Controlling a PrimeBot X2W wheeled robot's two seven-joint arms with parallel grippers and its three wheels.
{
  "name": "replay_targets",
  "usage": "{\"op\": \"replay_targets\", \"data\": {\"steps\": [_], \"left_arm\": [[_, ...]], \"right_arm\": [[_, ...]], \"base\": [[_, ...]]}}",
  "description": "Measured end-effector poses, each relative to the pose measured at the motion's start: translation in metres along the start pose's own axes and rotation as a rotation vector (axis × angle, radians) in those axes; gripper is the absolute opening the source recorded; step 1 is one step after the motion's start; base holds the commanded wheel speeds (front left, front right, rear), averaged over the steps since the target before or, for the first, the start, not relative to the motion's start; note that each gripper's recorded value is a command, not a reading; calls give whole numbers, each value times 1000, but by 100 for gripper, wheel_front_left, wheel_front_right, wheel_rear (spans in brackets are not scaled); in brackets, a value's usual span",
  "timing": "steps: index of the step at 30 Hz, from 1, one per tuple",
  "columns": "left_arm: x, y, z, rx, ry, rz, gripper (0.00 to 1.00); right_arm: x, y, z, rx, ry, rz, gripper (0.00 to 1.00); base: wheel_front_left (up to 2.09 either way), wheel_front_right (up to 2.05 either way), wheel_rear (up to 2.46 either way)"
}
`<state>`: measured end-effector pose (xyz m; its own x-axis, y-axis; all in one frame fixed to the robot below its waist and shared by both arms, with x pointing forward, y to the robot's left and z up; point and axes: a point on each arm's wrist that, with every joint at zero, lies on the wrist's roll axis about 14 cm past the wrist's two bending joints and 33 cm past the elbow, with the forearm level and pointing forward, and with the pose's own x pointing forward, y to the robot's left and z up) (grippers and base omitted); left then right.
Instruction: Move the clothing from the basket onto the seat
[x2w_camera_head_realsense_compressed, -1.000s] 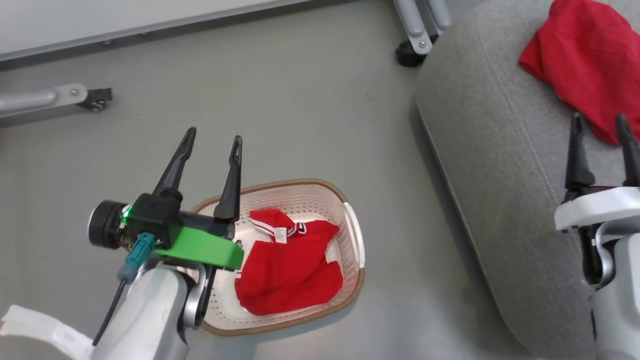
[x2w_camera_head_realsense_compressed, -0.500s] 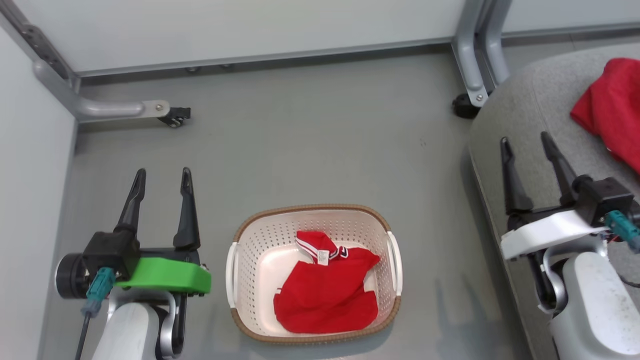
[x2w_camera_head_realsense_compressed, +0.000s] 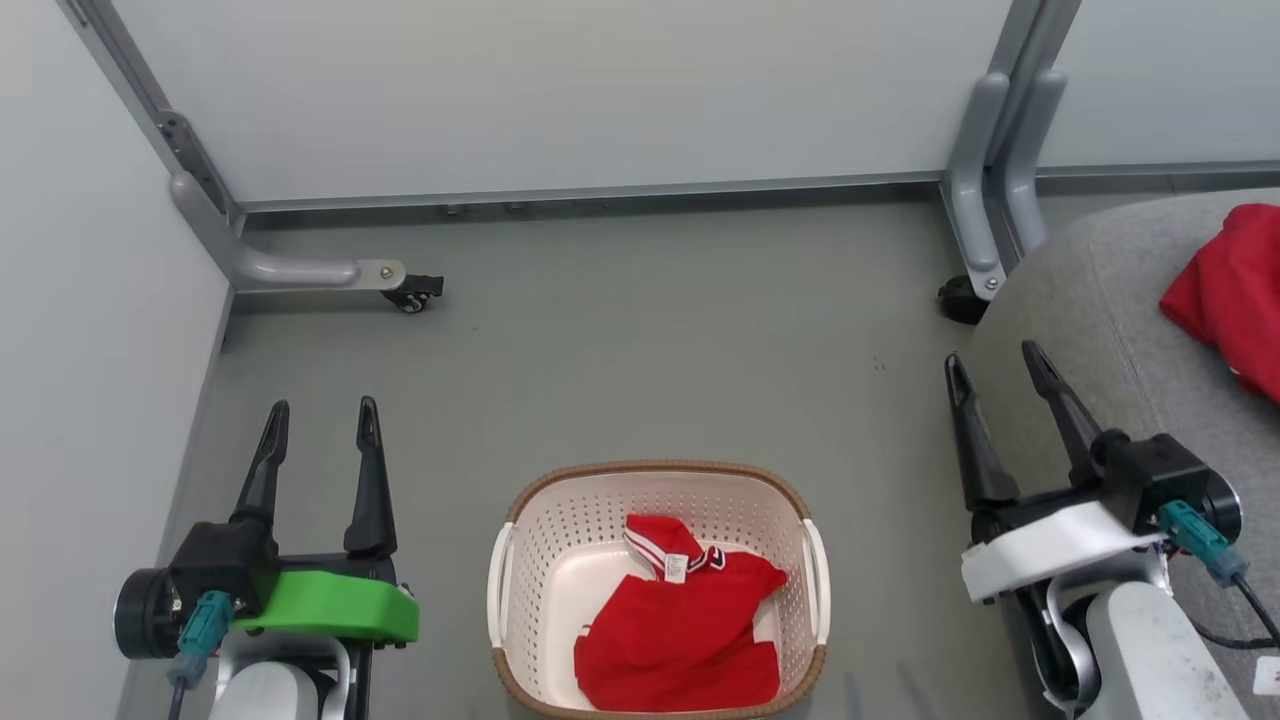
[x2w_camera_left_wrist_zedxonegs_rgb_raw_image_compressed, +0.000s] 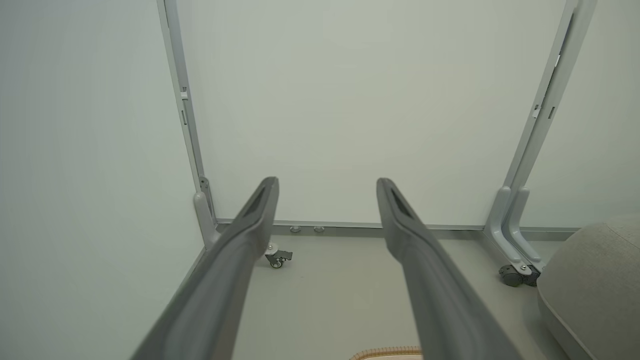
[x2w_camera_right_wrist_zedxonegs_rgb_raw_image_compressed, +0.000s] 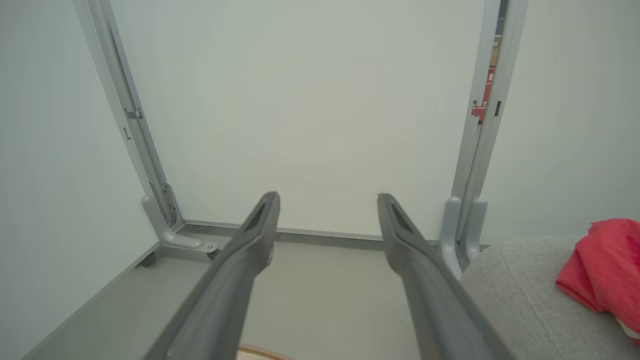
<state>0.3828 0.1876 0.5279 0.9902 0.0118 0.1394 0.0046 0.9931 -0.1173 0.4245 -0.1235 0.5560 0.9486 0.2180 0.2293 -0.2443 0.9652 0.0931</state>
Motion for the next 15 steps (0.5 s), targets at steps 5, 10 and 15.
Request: {"op": "replay_targets", "data": {"steps": [5, 10, 15], "left_arm": [[-5, -2, 5, -4, -13, -3, 100], [-7, -5, 4, 0, -11, -16, 100], [-7, -9, 3, 4, -10, -31, 100]], "right_arm": [[-13, 2, -1, 1, 6, -6, 100], [-25, -1, -3, -2, 16, -23, 100], [-35, -8, -6, -3, 29, -50, 100]], "base": [[0, 0, 0], [0, 0, 0], [0, 0, 0]]}}
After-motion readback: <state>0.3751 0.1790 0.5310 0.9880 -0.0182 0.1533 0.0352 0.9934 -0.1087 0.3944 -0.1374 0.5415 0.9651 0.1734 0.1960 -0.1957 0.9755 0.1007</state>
